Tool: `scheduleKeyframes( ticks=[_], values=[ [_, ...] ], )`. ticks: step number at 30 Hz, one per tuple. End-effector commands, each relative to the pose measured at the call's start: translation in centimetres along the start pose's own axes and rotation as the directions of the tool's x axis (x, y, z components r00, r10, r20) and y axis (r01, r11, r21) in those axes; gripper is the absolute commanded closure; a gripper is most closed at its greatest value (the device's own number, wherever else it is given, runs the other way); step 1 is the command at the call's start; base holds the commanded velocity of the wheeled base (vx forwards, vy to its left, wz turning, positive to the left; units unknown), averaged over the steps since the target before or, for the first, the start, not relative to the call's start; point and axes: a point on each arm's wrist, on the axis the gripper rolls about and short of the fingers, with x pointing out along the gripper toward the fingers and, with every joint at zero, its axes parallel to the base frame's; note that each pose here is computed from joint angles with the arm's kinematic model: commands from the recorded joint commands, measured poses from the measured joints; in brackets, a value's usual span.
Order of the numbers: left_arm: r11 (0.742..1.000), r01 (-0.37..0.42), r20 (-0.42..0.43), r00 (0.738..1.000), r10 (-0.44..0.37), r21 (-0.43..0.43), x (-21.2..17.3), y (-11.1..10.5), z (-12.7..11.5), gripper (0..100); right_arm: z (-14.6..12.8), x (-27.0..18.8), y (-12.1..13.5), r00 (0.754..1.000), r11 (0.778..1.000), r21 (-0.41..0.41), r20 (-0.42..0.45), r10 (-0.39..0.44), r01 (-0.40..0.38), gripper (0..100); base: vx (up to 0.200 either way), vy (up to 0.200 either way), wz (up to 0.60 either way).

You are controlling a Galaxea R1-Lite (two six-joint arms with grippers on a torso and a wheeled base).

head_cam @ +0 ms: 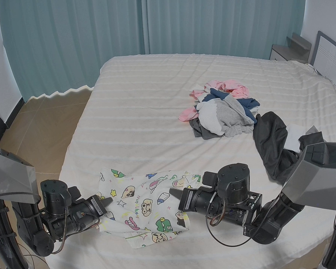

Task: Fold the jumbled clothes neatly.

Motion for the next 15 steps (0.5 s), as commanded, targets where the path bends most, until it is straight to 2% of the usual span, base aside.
scheduleKeyframes(
  ticks=[1, 8, 15],
  values=[
    [1.0, 0.016, 0.007, 1.0, -0.016, 0.004, 0.0, -0.2, 0.0, 100, 0.3, 0.0, -0.3, 1.0, 1.0, 0.001, 0.006, -0.01, 0.01, 100, 0.0, -0.2, 0.0],
    [1.0, 0.017, 0.006, 1.0, -0.017, 0.005, 0.0, -0.2, 0.0, 100, 0.8, -0.1, -1.0, 0.999, 0.999, -0.01, 0.003, -0.042, 0.042, 100, 0.0, -0.2, 0.0],
    [1.0, 0.025, -0.01, 1.0, -0.024, 0.012, 0.0, -0.5, -0.4, 100, 1.5, -0.9, -0.6, 0.998, 0.998, -0.026, -0.012, -0.058, 0.057, 100, 0.0, -0.2, 0.0]
  ],
)
